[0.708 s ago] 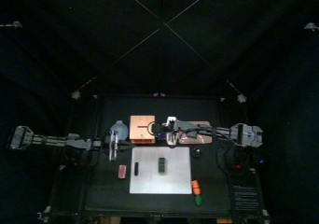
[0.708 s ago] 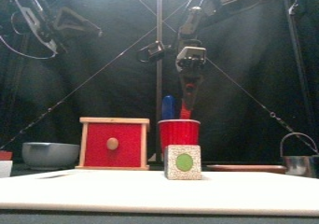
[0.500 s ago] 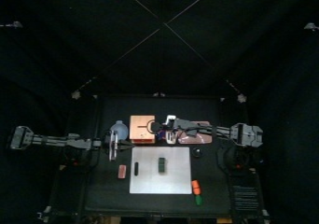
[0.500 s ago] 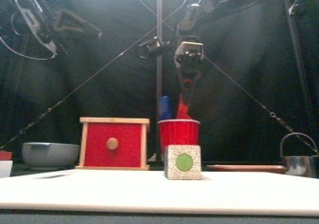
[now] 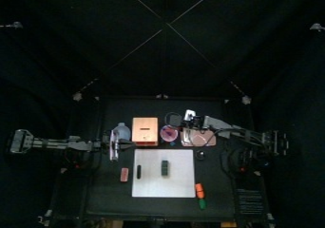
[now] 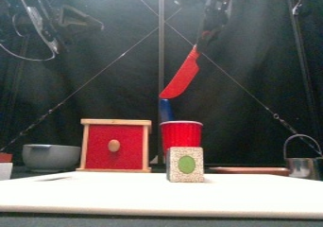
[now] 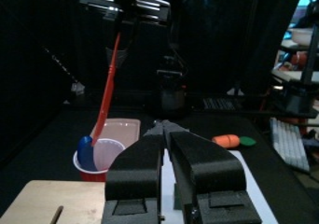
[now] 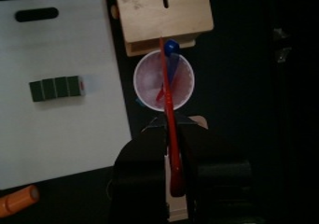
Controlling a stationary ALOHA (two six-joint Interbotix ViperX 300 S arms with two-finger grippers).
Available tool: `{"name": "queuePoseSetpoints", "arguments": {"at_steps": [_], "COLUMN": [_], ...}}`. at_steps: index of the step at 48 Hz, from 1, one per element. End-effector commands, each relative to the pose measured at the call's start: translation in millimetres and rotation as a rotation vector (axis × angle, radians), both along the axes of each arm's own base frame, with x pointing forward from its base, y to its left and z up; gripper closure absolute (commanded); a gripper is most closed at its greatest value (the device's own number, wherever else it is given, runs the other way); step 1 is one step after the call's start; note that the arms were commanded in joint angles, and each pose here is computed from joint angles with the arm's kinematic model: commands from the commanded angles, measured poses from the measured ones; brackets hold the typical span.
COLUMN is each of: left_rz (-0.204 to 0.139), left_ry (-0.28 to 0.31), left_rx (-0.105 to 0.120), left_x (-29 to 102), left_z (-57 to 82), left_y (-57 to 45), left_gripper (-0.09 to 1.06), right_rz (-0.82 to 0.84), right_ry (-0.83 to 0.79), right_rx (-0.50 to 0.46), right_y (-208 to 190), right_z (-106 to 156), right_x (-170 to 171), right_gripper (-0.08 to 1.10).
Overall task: Cut the sushi into 4 pieces with the knife
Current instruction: Grasp knife edge with left hand
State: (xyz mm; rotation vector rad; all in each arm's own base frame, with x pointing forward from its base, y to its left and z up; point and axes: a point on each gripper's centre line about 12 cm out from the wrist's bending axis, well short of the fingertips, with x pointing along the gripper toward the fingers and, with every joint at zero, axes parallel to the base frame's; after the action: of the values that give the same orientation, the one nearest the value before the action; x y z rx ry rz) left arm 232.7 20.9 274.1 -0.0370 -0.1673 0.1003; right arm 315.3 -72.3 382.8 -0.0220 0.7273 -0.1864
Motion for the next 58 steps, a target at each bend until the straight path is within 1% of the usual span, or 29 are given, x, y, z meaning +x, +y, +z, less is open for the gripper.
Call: {"name": "queuePoseSetpoints", "arguments": {"at_steps": [1, 3, 8, 13, 17, 21, 22, 26, 28, 32, 37, 39, 42, 49, 53, 58], "left_rz": [0.011, 0.01, 0.007, -0.002, -0.012, -0.023, -0.027, -0.03, -0.032, -0.031, -0.028, -0.027, -0.029, -0.01, -0.001, 0.003], "left_ry": [-0.018, -0.014, 0.002, 0.016, 0.032, 0.055, 0.07, 0.123, 0.153, 0.187, 0.207, 0.209, 0.215, 0.229, 0.242, 0.256], "left_rx": [-0.015, -0.019, -0.019, -0.015, -0.008, -0.004, -0.005, -0.005, -0.005, -0.003, -0.003, -0.005, 0.0, 0.0, 0.002, 0.002], "left_x": [3.4, 5.4, 11.9, 22.9, 34.2, 45.0, 49.2, 59.3, 65.0, 73.1, 83.8, 88.1, 94.0, 108.6, 115.5, 123.1], "left_z": [4.9, 4.5, 2.9, 3.8, 5.8, 7.9, 7.5, 4.1, -0.3, -7.0, -11.9, -11.7, -12.9, -17.1, -22.8, -30.1], "left_y": [2.0, 1.8, 1.5, 0.1, -1.5, -3.3, -4.0, -4.0, -4.0, -2.9, -1.4, -0.7, -0.6, 6.9, 11.0, 13.3], "left_gripper": [0.43, 0.39, 0.28, 0.12, 0.0, -0.06, -0.06, -0.06, -0.06, -0.06, -0.05, -0.05, -0.05, -0.04, -0.02, 0.01], "right_rz": [0.032, 0.044, 0.066, 0.071, 0.066, 0.059, 0.059, 0.058, 0.061, 0.06, 0.064, 0.064, 0.073, 0.076, 0.078, 0.079], "right_ry": [-0.217, -0.284, -0.401, -0.502, -0.518, -0.514, -0.515, -0.513, -0.515, -0.531, -0.539, -0.541, -0.538, -0.529, -0.526, -0.532], "right_rx": [0.013, 0.015, 0.003, -0.004, 0.006, 0.019, 0.022, 0.025, 0.024, 0.02, 0.01, 0.013, 0.008, 0.009, 0.01, 0.007], "right_y": [20, 27, 35, 39, 40, 40, 41, 41, 42, 41, 41, 41, 43, 43, 44, 44], "right_z": [8, 1, -15, -34, -51, -66, -68, -76, -80, -82, -83, -84, -85, -87, -87, -86], "right_x": [-14, -21, -34, -47, -52, -55, -55, -54, -53, -51, -48, -47, -45, -42, -41, -41], "right_gripper": [0.96, 0.96, 0.96, 0.96, 0.96, 0.96, 0.96, 0.96, 0.96, 0.96, 0.96, 0.96, 0.96, 0.96, 0.96, 0.96]}}
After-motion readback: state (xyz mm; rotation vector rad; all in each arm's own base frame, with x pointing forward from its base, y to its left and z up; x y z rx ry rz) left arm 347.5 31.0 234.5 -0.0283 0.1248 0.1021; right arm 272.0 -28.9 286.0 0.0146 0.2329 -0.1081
